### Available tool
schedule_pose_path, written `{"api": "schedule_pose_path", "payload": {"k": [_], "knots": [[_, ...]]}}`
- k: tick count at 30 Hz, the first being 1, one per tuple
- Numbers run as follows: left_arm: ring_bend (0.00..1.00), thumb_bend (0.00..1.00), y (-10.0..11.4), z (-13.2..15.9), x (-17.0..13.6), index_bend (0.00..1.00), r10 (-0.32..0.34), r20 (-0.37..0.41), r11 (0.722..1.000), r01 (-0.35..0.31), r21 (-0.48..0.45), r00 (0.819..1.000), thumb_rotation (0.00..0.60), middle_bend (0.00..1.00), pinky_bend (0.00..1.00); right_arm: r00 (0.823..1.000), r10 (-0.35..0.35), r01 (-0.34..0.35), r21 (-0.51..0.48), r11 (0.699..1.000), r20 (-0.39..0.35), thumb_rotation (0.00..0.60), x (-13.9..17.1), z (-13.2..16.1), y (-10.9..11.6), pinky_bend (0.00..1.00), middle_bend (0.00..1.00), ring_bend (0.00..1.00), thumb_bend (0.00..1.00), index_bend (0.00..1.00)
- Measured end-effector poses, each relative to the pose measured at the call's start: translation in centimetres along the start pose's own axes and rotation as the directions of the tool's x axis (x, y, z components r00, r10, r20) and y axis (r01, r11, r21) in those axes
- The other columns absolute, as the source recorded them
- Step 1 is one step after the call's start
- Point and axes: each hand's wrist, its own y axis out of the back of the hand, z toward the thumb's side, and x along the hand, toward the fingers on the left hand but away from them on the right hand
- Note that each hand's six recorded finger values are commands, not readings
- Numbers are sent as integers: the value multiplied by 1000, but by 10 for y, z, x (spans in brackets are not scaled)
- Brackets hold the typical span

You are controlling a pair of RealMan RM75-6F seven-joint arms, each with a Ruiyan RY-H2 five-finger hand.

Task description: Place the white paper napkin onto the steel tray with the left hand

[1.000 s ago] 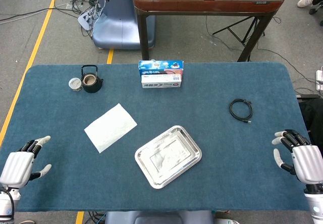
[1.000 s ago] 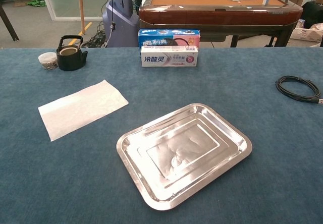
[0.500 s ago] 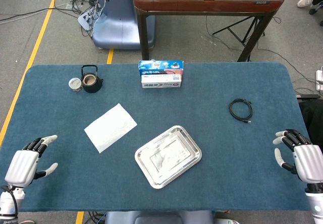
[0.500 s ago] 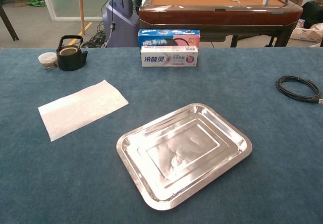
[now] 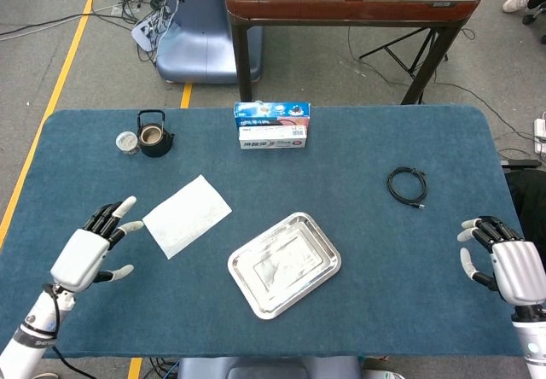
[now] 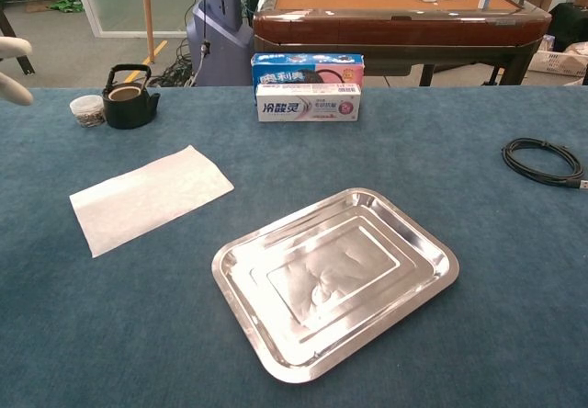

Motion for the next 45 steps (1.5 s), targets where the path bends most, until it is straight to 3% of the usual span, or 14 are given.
{"api": "schedule_pose_path", "payload": {"k": [11, 27, 45], "knots": [[0, 78, -25, 6, 41, 341, -41, 87, 993, 31, 113, 995, 600, 0, 67, 1000, 3, -3, 3, 1000, 23, 600, -4, -6, -2, 379, 354, 222, 483, 461], [0, 77, -64, -21, 56, 365, -144, 86, 960, 118, 255, 986, 600, 0, 117, 999, 4, -4, 6, 1000, 40, 600, -7, -10, -1, 379, 354, 222, 482, 461], [0, 77, -90, -43, 51, 412, -165, 47, 955, 147, 257, 985, 600, 0, 101, 999, 1, -2, 9, 1000, 37, 600, -6, -9, -1, 379, 354, 222, 482, 461]]}}
